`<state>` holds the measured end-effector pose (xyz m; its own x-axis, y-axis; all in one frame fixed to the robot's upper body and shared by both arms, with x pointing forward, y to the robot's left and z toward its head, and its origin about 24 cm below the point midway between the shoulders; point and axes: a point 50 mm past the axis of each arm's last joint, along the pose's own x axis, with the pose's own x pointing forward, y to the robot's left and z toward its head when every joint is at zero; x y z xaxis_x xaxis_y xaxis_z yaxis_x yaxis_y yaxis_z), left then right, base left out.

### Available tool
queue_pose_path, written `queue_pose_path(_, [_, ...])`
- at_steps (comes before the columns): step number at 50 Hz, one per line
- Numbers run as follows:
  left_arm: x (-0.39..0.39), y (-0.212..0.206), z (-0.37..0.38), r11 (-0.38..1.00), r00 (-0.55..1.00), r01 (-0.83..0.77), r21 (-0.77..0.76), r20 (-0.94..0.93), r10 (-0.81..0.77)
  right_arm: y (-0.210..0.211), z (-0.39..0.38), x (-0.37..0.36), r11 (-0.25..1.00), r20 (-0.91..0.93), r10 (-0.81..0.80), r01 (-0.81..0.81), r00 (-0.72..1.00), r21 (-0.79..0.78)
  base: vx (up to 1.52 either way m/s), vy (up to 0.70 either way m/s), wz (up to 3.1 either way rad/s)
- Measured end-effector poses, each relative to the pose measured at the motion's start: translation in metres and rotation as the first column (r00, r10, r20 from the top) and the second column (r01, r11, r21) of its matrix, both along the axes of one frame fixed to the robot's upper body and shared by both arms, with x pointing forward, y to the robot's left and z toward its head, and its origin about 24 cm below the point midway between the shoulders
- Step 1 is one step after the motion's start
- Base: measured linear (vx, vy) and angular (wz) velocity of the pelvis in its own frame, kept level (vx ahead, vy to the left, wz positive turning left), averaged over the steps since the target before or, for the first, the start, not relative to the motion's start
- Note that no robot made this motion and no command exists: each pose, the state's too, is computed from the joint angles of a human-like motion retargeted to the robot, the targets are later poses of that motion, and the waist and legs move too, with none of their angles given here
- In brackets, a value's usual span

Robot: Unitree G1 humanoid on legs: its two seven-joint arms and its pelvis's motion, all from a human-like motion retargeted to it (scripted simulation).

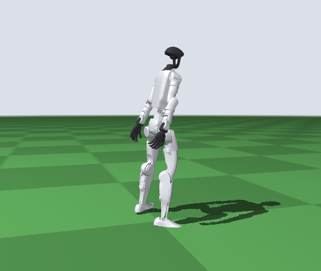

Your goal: In place motions

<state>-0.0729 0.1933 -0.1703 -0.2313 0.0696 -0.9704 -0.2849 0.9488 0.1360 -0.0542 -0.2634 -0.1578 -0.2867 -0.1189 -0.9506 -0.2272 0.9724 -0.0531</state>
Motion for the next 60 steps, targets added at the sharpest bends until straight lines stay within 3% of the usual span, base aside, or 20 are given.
queue_pose_path(6, [0.16,0.041,0.006,0.978,0.902,0.127,0.164,0.391,-0.183,0.01,0.006,0.169,0.963,0.471,0.251,-0.267,0.845,-0.035,-0.34,0.0,-0.14])
queue_pose_path(10, [0.302,0.058,0.068,0.936,0.639,0.144,0.321,0.692,-0.336,0.03,0.066,0.3,0.897,0.749,0.382,-0.412,0.541,-0.161,-0.6,-0.06,0.08])
queue_pose_path(13, [0.385,0.066,0.142,0.898,0.395,0.121,0.422,0.81,-0.434,0.046,0.133,0.372,0.843,0.86,0.42,-0.476,0.29,-0.252,-0.43,-0.15,-0.14])
queue_pose_path(18, [0.458,0.063,0.259,0.844,0.089,0.012,0.536,0.84,-0.535,0.081,0.24,0.441,0.76,0.9,0.432,-0.513,-0.06,-0.399,-0.21,-0.05,-0.21])
queue_pose_path(24, [0.492,0.042,0.382,0.896,-0.256,-0.153,0.417,0.859,-0.443,0.108,0.37,0.47,0.703,0.802,0.415,-0.409,-0.429,-0.582,-0.25,0.0,-0.01])
queue_pose_path(30, [0.49,0.046,0.451,0.865,-0.389,-0.216,0.454,0.772,-0.503,0.107,0.453,0.464,0.674,0.637,0.443,-0.234,-0.631,-0.701,-0.18,0.03,-0.08])
queue_pose_path(40, [0.486,0.064,0.392,0.887,-0.287,-0.17,0.43,0.839,-0.462,0.098,0.412,0.464,0.774,0.72,0.315,-0.272,-0.619,-0.572,-0.02,0.01,-0.12])
queue_pose_path(45, [0.482,0.081,0.405,0.872,-0.269,-0.206,0.444,0.831,-0.487,0.074,0.431,0.461,0.744,0.682,0.4,-0.218,-0.612,-0.631,-0.07,-0.02,0.31])
queue_pose_path(48, [0.477,0.091,0.383,0.849,-0.202,-0.203,0.488,0.828,-0.524,0.056,0.399,0.459,0.709,0.694,0.49,-0.223,-0.527,-0.669,0.08,-0.02,0.29])
queue_pose_path(51, [0.464,0.105,0.337,0.783,-0.067,-0.158,0.601,0.785,-0.616,0.038,0.33,0.45,0.708,0.749,0.553,-0.268,-0.365,-0.653,0.22,0.0,0.03])
queue_pose_path(54, [0.439,0.112,0.268,0.76,0.1,-0.076,0.646,0.763,-0.639,0.021,0.235,0.423,0.742,0.808,0.582,-0.347,-0.092,-0.574,0.27,0.05,0.02])
queue_pose_path(57, [0.397,0.096,0.178,0.842,0.297,0.036,0.537,0.799,-0.523,0.001,0.137,0.364,0.793,0.771,0.573,-0.427,0.278,-0.435,0.24,0.05,0.11])
queue_pose_path(60, [0.33,0.06,0.089,0.937,0.533,0.11,0.332,0.775,-0.338,-0.018,0.058,0.268,0.871,0.586,0.489,-0.403,0.646,-0.281,0.31,0.0,0.08])
